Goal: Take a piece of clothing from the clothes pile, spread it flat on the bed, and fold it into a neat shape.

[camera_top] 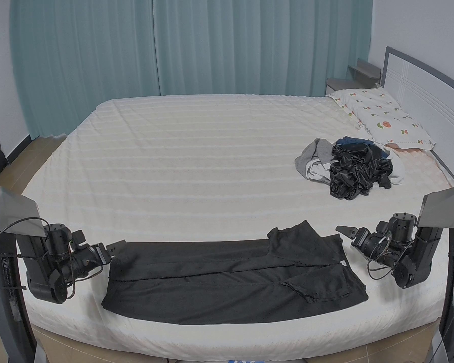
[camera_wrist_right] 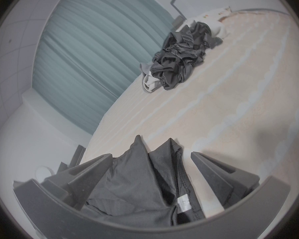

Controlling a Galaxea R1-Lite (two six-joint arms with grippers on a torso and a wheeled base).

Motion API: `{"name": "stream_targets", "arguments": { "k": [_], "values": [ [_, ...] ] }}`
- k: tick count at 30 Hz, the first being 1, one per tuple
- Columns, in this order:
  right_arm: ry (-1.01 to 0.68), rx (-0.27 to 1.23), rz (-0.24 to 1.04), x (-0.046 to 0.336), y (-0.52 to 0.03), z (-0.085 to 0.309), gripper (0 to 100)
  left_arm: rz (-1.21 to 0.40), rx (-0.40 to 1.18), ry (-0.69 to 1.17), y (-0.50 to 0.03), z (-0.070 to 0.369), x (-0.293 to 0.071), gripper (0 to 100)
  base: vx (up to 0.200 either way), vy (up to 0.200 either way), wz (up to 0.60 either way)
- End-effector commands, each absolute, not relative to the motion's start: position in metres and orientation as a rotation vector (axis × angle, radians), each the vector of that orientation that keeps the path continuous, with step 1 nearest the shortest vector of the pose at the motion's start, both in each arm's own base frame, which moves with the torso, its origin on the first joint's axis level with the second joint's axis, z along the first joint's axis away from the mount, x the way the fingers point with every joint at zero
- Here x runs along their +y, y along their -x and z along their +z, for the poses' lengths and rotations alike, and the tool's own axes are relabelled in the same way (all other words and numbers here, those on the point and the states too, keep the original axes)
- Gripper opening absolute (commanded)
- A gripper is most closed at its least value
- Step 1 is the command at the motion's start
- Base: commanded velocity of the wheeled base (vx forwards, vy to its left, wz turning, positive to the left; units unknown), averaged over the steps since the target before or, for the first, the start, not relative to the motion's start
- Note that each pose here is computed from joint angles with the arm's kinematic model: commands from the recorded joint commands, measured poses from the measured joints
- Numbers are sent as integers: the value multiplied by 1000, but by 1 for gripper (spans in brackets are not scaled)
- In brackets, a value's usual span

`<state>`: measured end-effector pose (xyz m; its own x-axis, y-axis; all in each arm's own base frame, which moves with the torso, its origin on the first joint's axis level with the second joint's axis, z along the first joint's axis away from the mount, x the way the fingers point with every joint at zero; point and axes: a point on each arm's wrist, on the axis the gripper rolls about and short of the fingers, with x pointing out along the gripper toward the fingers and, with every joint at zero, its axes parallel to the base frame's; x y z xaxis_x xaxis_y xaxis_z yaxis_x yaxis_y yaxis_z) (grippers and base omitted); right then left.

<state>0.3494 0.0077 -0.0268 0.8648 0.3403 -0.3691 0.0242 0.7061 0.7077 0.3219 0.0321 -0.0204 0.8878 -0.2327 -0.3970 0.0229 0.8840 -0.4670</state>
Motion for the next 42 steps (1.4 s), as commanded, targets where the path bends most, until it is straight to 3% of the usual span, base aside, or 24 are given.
{"name": "stream_targets", "arguments": {
  "k": [1,8,17,31,32,42],
  "values": [
    [-842,522,163,10,-373,-27,100,-86,460,572,-357,-8,9,100,0,0,0],
    [-840,541,159,13,-392,-23,100,-36,532,639,-379,-16,11,100,0,0,0],
    [-848,588,74,5,-393,-38,100,-13,585,645,-373,-20,12,100,0,0,0],
    [-847,603,72,8,-387,-42,100,0,629,644,-367,-27,12,100,0,0,0],
    [-848,600,70,7,-387,-41,100,0,627,644,-367,-27,12,0,0,0,0],
    [-841,594,74,8,-391,-44,100,35,618,659,-369,-32,24,0,0,0,0]
  ]
}}
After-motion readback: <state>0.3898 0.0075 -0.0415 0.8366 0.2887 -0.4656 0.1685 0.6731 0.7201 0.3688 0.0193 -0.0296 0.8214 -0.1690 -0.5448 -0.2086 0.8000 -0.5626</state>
